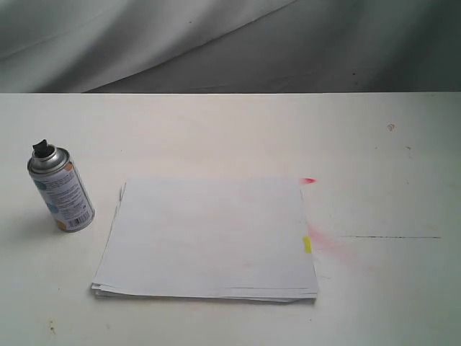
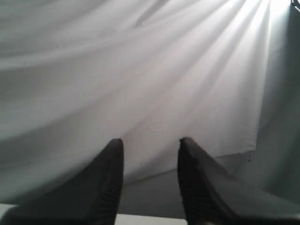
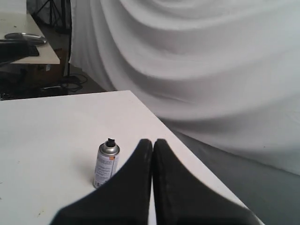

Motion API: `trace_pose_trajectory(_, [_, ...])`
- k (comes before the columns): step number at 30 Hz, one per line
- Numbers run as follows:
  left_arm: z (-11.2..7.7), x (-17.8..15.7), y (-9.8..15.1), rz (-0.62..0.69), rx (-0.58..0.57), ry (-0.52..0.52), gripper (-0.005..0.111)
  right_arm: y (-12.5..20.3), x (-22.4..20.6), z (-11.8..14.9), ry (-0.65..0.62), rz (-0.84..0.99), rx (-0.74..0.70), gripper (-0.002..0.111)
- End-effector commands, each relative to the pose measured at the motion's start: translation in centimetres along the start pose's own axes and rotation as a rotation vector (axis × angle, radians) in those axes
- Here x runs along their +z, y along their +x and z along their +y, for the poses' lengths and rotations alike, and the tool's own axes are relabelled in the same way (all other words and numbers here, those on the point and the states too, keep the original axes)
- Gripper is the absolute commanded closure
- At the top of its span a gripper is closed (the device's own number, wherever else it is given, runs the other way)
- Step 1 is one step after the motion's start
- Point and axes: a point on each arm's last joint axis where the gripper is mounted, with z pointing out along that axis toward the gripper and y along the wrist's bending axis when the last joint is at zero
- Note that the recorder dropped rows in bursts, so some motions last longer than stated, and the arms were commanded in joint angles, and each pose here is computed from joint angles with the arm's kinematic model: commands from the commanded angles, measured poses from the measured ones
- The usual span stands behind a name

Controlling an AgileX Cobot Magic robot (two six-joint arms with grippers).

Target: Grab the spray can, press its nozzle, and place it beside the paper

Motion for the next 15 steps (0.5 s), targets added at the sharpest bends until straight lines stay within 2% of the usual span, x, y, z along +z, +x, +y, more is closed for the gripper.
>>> trace_pose_trajectory(1, [0.0, -1.6, 0.3, 0.045, -0.009, -0.004, 0.092, 0.3, -4.4, 3.7, 0.014, -0.013, -0.035, 0.108])
trace_pose_trajectory(4, [0.0, -1.7, 0.3, 0.048, -0.009, -0.004, 0.107, 1.3, -7.1, 6.1, 0.06, -0.042, -0.032, 0.108])
trace_pose_trajectory(7, [0.1, -1.6, 0.6, 0.049, -0.009, -0.005, 0.107, 3.0, -9.4, 8.1, 0.111, -0.058, -0.016, 0.108])
trace_pose_trajectory(10, [0.4, -1.3, 1.9, 0.029, -0.013, -0.004, 0.107, 5.1, -10.7, 9.6, 0.155, -0.074, -0.017, 0.108])
trace_pose_trajectory(15, [1.0, -1.0, 4.4, 0.011, -0.036, -0.007, 0.107, 8.4, -10.1, 9.5, 0.225, -0.14, 0.04, 0.108])
